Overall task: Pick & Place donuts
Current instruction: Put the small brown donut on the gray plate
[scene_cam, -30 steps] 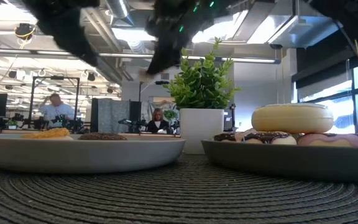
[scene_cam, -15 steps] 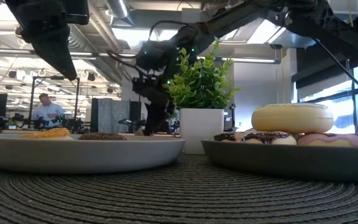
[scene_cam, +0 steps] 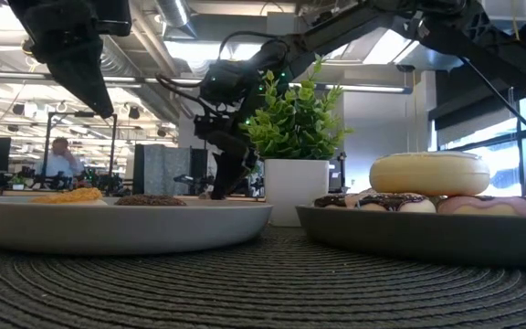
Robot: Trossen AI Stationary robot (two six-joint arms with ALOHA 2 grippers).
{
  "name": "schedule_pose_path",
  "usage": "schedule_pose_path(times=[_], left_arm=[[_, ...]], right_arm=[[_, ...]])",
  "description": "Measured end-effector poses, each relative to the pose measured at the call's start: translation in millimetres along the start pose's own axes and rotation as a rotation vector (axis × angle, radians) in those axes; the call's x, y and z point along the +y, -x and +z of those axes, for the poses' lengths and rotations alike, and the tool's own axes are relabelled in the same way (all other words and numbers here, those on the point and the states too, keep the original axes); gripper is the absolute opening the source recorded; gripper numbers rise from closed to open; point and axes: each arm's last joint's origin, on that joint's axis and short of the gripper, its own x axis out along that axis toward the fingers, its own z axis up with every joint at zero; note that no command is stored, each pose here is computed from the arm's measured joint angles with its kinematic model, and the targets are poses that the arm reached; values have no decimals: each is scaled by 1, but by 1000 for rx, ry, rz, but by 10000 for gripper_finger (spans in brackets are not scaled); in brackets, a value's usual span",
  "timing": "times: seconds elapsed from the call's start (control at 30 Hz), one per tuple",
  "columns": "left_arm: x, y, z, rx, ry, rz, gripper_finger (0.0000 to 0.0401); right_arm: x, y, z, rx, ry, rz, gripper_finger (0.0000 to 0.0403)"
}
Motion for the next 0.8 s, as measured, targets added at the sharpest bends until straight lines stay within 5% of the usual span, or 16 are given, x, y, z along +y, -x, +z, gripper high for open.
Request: schedule_pose_path(times=[0.17, 0.63, 0.8], left_arm=[[0, 0, 0, -1, 1, 0, 152], [2, 0, 2, -79, 9, 68, 152], [3, 0, 3, -108, 10, 92, 149]], right_arm=[[1, 0, 0, 3, 1, 1, 49], [1, 2, 3, -17, -50, -2, 181], [2, 35, 14, -18, -53, -12, 194]])
